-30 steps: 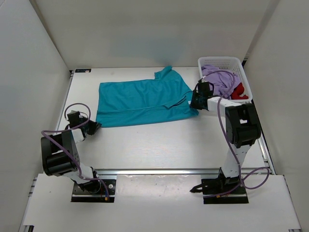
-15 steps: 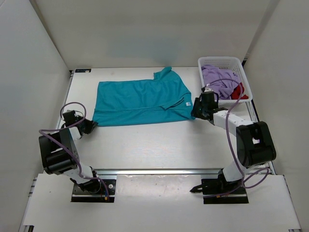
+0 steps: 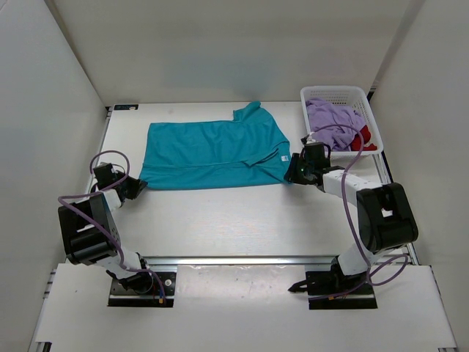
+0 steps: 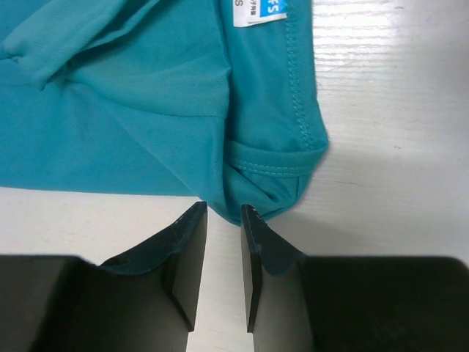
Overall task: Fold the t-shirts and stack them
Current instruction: Fold the flattened tshirt in 1/3 of the way
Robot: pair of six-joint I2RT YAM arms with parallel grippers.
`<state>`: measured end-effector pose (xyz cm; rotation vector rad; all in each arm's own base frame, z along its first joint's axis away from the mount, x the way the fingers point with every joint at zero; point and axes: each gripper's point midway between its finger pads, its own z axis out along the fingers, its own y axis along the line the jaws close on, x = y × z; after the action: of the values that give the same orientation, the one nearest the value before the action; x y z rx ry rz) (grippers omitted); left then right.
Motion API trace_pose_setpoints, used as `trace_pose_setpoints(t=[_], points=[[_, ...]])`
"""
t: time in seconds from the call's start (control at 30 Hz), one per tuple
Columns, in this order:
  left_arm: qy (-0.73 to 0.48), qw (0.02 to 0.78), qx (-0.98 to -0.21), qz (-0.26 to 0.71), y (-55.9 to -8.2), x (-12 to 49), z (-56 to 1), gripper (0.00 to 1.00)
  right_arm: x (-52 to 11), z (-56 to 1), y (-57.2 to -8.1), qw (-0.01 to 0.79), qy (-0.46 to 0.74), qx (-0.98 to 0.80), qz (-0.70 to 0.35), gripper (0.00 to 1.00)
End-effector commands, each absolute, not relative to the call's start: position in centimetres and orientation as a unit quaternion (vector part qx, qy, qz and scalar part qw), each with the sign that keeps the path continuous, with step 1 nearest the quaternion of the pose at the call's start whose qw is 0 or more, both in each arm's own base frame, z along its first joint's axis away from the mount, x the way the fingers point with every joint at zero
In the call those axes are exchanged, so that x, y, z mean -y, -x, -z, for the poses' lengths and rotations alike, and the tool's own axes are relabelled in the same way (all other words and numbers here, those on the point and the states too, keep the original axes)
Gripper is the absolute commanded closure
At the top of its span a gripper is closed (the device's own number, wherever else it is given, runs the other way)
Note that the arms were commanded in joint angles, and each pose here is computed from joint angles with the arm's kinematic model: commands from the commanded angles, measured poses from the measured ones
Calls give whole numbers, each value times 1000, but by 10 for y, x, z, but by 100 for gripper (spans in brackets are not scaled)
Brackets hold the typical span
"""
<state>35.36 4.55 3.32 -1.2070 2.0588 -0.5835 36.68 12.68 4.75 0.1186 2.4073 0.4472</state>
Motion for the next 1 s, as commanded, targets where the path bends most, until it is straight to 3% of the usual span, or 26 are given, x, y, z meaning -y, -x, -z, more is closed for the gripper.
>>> trace_pose_setpoints(t=[0.0,0.13,0.27,0.6,0.97], points=[[451,351,-788,228,-361,-47,-45,100,-131,-54,-380,356,-48,-912,-197,76],[453,351,-788,226,-361,-49,-44,100,-137,-47,-378,340,-44,-917,-207,82],[454,350,-788,224,-359,-49,-42,100,-130,-49,-385,337,-58,-917,-203,100],[453,344,-791,223,-358,-45,-39,100,-114,-64,-423,367,-76,-913,-163,100],[456,345,-791,217,-358,-50,-38,100,-104,-26,-442,337,-80,-928,-138,100]])
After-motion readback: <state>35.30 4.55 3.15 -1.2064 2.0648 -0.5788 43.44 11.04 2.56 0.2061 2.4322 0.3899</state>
